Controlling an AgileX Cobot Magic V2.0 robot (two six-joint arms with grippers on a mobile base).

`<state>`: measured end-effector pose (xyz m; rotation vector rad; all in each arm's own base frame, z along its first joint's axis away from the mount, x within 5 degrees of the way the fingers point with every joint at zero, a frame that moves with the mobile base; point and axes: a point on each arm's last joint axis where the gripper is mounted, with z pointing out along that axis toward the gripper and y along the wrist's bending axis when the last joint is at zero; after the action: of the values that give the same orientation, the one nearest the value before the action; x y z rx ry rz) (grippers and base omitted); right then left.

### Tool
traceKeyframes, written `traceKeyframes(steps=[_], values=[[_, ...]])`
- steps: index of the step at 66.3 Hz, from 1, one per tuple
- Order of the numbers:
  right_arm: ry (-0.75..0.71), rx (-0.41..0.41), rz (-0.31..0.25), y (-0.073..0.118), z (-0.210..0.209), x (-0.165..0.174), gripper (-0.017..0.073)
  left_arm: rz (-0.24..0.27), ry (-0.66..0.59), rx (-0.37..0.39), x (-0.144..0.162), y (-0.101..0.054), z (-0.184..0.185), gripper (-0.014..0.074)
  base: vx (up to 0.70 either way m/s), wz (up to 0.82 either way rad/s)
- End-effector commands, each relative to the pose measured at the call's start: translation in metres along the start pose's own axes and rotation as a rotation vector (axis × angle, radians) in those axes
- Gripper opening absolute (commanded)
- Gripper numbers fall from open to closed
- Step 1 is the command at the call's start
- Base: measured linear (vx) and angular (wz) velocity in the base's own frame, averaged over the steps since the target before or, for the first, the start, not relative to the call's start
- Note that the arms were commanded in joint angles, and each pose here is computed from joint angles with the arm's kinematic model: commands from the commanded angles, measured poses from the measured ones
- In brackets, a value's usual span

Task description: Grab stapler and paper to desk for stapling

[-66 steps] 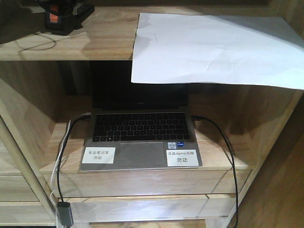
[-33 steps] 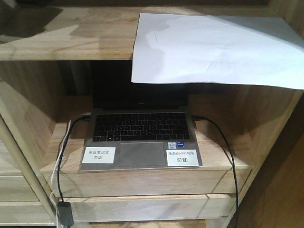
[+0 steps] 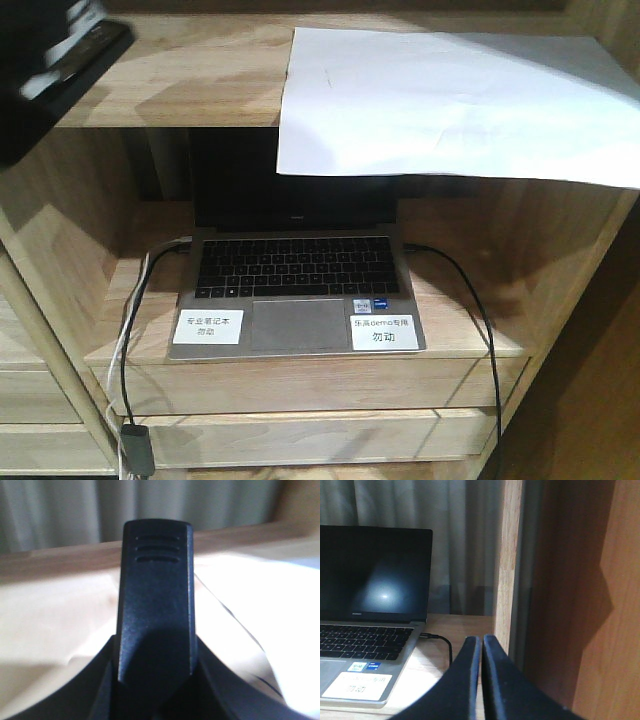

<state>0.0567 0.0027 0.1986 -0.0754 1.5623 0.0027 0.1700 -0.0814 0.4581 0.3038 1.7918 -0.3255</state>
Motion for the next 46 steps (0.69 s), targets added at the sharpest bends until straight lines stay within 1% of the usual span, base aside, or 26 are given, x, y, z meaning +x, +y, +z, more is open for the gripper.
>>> traceKeyframes(steps=[1, 8, 21, 31, 40, 46], values=[[-0.086, 0.003, -0.006, 0.0, -0.001, -0.006, -0.0009, 0.022, -0.13, 0.033, -0.003, 0.0, -0.032, -0.0008, 0.0, 0.0], [-0.086, 0.003, -0.006, 0.0, -0.001, -0.006, -0.0009, 0.06, -0.087, 0.023, 0.024, 0.005, -0.052, -0.0008, 0.0, 0.0], [-0.086, 0.003, -0.006, 0.0, -0.001, -0.006, -0.0009, 0.055, -0.025, 0.02, 0.077, 0.011, -0.074, -0.0008, 0.0, 0.0], [-0.086, 0.003, -0.006, 0.0, -0.001, -0.006, -0.0009, 0.092, 0.012, 0.023, 0.118, 0.016, -0.085, -0.0008, 0.0, 0.0], [-0.086, 0.003, -0.006, 0.0, -0.001, -0.006, -0.0009, 0.069, 0.03, 0.053, 0.149, 0.016, -0.092, -0.0008, 0.0, 0.0], [-0.086, 0.003, -0.006, 0.0, -0.001, -0.006, -0.0009, 0.065, 0.03, 0.068, 0.167, 0.017, -0.096, -0.0008, 0.0, 0.0]])
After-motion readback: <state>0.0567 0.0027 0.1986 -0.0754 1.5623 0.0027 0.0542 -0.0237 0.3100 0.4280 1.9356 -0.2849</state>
